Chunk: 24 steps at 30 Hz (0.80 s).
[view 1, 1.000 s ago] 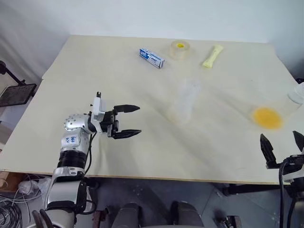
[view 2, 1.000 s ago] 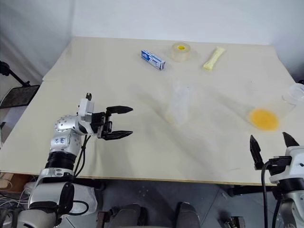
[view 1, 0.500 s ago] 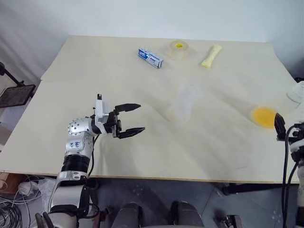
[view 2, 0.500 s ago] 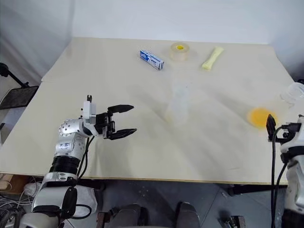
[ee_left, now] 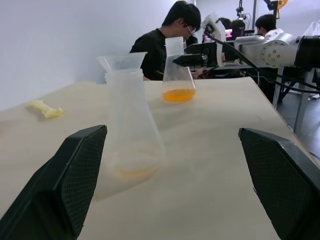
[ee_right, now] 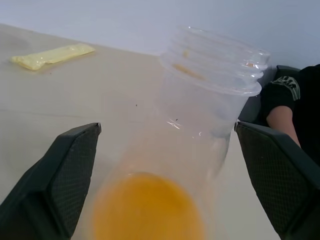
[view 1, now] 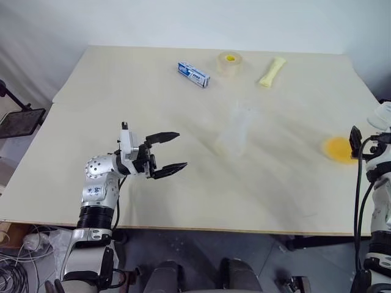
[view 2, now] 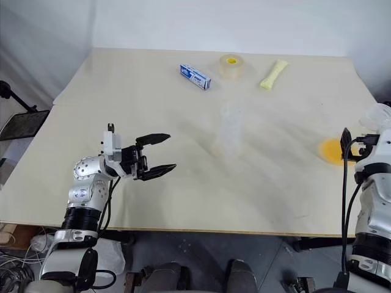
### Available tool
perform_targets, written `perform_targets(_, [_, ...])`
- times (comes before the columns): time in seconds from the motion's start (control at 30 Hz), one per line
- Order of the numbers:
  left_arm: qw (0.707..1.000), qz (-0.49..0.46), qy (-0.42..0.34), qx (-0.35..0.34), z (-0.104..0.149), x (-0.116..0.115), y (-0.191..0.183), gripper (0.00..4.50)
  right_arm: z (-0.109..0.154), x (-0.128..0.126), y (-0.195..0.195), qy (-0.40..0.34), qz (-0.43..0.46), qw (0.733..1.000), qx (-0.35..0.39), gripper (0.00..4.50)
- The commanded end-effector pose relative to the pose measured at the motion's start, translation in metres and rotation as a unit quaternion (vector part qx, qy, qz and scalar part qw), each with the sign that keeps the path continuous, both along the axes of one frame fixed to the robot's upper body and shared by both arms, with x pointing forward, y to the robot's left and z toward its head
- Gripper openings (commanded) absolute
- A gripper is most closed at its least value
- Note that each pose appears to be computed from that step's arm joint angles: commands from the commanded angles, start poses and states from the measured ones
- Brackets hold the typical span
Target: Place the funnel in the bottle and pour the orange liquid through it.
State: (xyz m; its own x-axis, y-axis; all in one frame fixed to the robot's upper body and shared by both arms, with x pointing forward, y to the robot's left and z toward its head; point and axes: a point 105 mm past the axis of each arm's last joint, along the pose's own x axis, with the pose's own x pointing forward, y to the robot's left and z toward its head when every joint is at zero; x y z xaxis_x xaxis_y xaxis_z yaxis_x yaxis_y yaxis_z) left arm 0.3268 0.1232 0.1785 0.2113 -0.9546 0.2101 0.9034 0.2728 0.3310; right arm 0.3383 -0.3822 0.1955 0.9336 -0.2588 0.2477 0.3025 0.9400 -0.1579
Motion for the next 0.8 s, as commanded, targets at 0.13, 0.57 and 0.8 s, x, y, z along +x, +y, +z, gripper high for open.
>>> perform_targets(0.13, [1.0, 0.0, -0.016, -0.005, 0.008, -0.005, 0.0, 4.49, 0.024, 0.006, -0.008, -0.036, -0.016, 0.999, -0.021, 4.5])
perform_targets(0.57, [1.0, 0.005, -0.013, -0.005, 0.01, -0.004, 0.002, 4.49, 0.03, 0.019, -0.01, -0.05, -0.026, 0.998, -0.016, 4.5])
perform_targets(0.8, [1.0, 0.006, -0.014, -0.003, 0.012, -0.003, 0.004, 4.5, 0.033, 0.023, -0.009, -0.061, -0.028, 0.998, -0.017, 3.58])
